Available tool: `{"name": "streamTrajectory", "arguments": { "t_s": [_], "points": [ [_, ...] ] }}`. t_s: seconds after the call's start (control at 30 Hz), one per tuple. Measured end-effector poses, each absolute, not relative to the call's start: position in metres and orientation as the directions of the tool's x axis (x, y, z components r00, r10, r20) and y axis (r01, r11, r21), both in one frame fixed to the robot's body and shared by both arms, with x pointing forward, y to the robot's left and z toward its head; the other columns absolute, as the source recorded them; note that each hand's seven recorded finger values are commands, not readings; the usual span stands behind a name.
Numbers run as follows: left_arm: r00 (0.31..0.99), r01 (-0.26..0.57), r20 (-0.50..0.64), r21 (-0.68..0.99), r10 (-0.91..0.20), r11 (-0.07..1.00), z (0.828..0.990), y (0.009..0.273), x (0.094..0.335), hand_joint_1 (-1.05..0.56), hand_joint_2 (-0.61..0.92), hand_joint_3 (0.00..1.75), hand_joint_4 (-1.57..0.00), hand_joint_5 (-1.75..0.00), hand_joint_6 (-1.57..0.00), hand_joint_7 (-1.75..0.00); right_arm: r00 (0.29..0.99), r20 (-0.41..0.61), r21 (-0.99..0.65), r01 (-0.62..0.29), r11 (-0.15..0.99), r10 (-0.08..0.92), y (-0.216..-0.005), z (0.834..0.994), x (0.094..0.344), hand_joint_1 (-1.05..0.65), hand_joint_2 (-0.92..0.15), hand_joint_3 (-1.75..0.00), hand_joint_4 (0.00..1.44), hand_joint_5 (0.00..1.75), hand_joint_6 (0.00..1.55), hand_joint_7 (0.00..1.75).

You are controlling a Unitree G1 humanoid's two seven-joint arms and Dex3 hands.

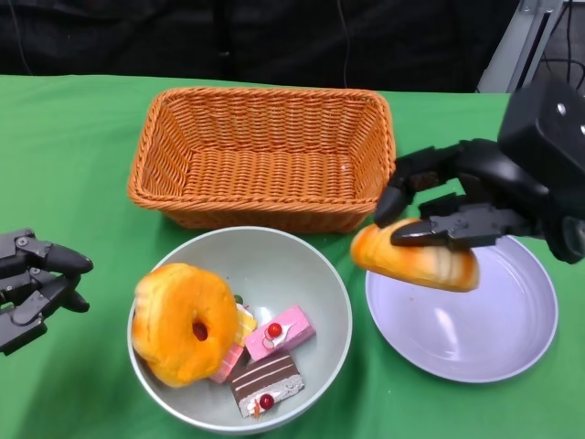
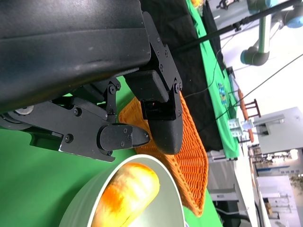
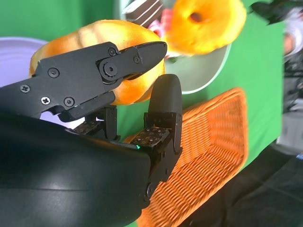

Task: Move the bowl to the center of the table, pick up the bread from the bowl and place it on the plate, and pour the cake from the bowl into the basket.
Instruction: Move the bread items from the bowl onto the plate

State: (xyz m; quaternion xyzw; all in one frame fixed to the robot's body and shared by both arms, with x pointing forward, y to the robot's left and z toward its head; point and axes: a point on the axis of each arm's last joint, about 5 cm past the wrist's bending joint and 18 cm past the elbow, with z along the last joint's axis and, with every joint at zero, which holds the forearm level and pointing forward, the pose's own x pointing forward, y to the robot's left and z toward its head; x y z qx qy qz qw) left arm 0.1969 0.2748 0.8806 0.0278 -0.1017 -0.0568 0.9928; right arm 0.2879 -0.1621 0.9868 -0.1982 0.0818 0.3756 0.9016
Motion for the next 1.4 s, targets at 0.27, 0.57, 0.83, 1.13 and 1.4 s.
{"name": "streamTrajectory", "arguments": {
  "t_s": [0.27, 0.57, 0.83, 1.13, 1.4],
  "points": [
    [0.974, 0.105, 0.195, 0.064, -0.116, 0.992, 0.88, 0.275, 0.197, -0.09, 0.89, 0.41, -0.77, -1.28, -0.92, -0.76, 0.747, -0.263, -0.395, -0.661, 0.638, 0.611, -0.173, 0.966, 0.282, -0.14, -0.92, -0.07, 0.8, 1.32, 0.65, 1.1],
    [0.974, 0.102, 0.195, 0.065, -0.113, 0.993, 0.88, 0.276, 0.197, -0.09, 0.87, 0.41, -0.78, -1.29, -0.93, -0.77, 0.818, -0.187, -0.525, -0.551, 0.648, 0.544, -0.175, 0.932, 0.275, -0.18, -0.92, -0.06, 0.77, 1.28, 0.69, 0.97],
    [0.974, 0.102, 0.196, 0.066, -0.113, 0.993, 0.88, 0.276, 0.197, -0.09, 0.87, 0.42, -0.77, -1.3, -0.93, -0.78, 0.834, -0.122, -0.586, -0.497, 0.639, 0.538, -0.167, 0.908, 0.269, -0.15, -0.92, -0.07, 0.81, 1.21, 0.73, 0.89],
    [0.973, 0.102, 0.201, 0.069, -0.114, 0.992, 0.881, 0.276, 0.197, -0.09, 0.86, 0.44, -0.78, -1.3, -0.92, -0.78, 0.84, -0.139, -0.559, -0.503, 0.659, 0.524, -0.165, 0.899, 0.267, -0.13, -0.92, -0.02, 0.71, 0.98, 0.7, 0.71],
    [0.973, 0.1, 0.201, 0.067, -0.111, 0.993, 0.881, 0.276, 0.197, -0.07, 0.86, 0.46, -0.78, -1.28, -0.93, -0.77, 0.847, -0.089, -0.587, -0.469, 0.659, 0.524, -0.161, 0.906, 0.264, -0.18, -0.9, 0.0, 0.44, 0.82, 0.75, 0.27]
  ]
}}
